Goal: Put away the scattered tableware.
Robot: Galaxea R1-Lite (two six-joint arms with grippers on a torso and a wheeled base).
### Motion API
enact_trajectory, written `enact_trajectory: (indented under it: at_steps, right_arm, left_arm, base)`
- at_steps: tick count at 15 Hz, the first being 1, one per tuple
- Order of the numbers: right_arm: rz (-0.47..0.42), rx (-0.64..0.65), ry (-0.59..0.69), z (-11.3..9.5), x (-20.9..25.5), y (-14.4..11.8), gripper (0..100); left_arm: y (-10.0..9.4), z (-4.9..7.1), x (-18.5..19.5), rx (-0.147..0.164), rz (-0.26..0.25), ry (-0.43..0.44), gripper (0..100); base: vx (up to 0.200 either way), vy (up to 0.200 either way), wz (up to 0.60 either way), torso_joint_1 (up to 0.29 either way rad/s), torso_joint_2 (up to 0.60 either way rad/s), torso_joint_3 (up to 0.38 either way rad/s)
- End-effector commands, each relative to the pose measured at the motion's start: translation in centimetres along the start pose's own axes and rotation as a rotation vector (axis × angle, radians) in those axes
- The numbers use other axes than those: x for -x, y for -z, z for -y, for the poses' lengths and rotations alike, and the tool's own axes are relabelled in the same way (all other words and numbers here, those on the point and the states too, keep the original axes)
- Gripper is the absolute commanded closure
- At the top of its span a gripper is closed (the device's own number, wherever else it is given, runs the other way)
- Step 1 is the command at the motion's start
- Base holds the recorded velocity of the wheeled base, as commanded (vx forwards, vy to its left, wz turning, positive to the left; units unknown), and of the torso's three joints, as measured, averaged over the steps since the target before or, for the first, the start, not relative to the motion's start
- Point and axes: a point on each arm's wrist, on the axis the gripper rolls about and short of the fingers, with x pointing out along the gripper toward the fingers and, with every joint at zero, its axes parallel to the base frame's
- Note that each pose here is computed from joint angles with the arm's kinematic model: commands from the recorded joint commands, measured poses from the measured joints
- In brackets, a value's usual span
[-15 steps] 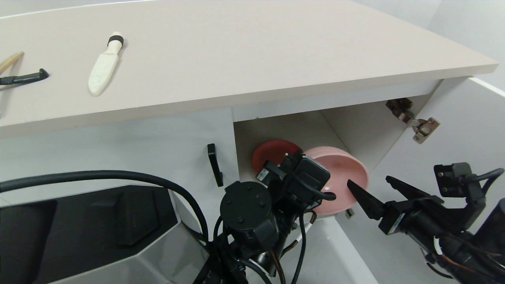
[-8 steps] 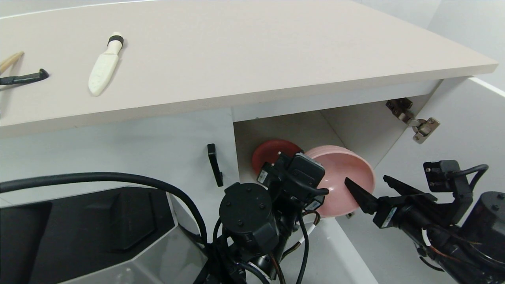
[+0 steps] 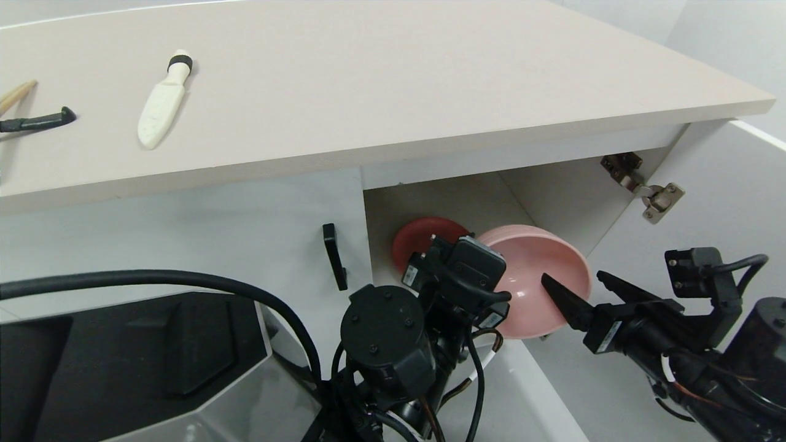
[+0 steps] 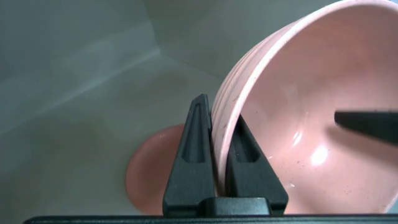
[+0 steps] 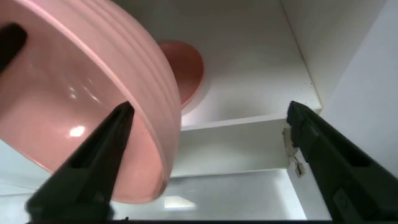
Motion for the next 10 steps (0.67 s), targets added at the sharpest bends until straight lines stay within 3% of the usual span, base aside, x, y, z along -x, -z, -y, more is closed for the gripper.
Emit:
enact_trajectory:
  at_steps: [1, 5, 6, 10]
  right_arm:
    - [0.016, -0.003, -0.008, -0.1, 0.4, -0.3, 100]
    - [0.014, -0.003, -0.014, -0.2, 0.4, -0.3, 100]
    - [0.012, -0.002, -0.014, -0.2, 0.4, -0.3, 100]
    - [-0.016, 0.006, -0.005, -0.1, 0.0, 0.3, 100]
  left_arm:
    - [0.4, 0.4, 0.1, 0.004, -0.008, 0.010, 100]
    - [0.5, 1.0, 0.3, 0.018, -0.010, 0.027, 100]
    - [0.4, 1.2, 0.4, 0.030, -0.008, 0.034, 0]
    - [-0.4, 1.9, 1.1, 0.049, 0.005, 0.059, 0]
  base:
    - [0.000, 0.000, 0.00, 0.000, 0.00, 0.000]
    - [0.000, 0.000, 0.00, 0.000, 0.00, 0.000]
    - [0.000, 0.000, 0.00, 0.000, 0.00, 0.000]
    - [0.000, 0.000, 0.00, 0.000, 0.00, 0.000]
